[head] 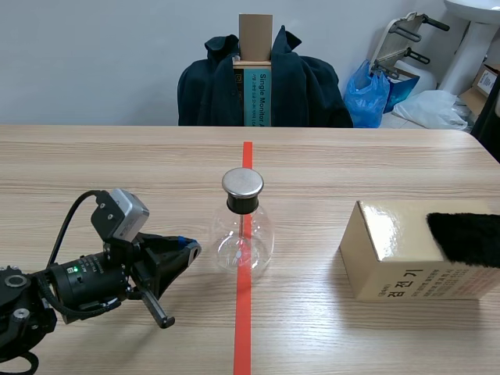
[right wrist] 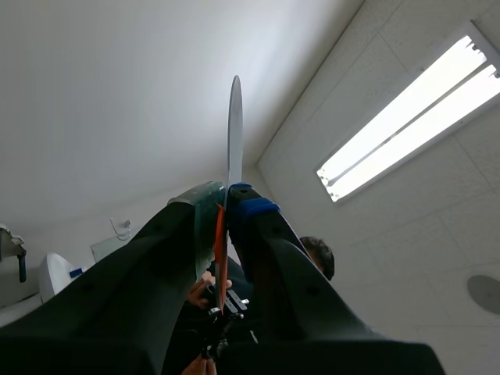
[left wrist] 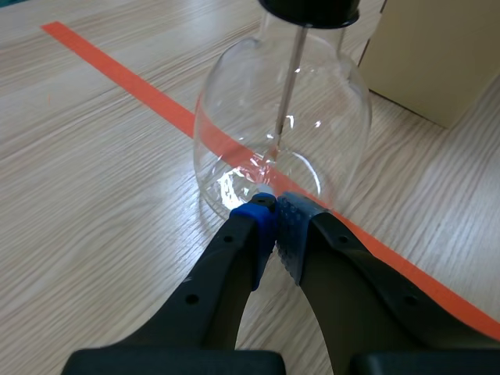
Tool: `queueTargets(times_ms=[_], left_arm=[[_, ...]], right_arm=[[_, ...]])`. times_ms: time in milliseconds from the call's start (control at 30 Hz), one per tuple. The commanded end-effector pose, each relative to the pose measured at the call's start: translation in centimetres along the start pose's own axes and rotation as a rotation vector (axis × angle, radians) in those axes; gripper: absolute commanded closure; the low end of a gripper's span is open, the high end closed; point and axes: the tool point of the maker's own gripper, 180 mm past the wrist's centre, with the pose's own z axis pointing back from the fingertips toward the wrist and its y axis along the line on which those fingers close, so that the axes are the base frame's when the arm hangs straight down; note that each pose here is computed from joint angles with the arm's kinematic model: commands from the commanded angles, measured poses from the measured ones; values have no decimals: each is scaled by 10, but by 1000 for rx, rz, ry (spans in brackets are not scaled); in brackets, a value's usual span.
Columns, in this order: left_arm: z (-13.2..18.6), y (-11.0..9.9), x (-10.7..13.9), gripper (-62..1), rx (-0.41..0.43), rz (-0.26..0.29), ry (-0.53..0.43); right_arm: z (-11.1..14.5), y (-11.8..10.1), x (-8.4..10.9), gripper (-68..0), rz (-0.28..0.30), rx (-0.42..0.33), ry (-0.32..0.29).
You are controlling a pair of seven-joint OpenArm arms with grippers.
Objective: Do the electroscope experiment.
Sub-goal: 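Bring the plate to the electroscope and point at the metal foil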
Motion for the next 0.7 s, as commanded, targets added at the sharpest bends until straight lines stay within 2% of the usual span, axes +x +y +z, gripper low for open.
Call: queueTargets(times_ms=[0,100,200,467,567,667], left_arm=[[-4,1,10,-32,-6,-15,-30],[-5,0,7,-32,-6,-14,-25],[-5,1,8,-31,-3,-16,-27],[-5,8,10,-31,33,-32,-34],[-5,8,10,-31,36,-33,-34],[-5,8,10,-31,36,-33,-34]], right_arm=[[-4,0,-1,-8,-4,12,-2],[-5,14,-2,-8,-38,65,18],[-7,27,-2,-8,-57,75,34],[-17,97,8,-8,-80,172,46],[-22,118,18,-8,-107,194,37],[-24,134,36,-8,-146,217,-8]])
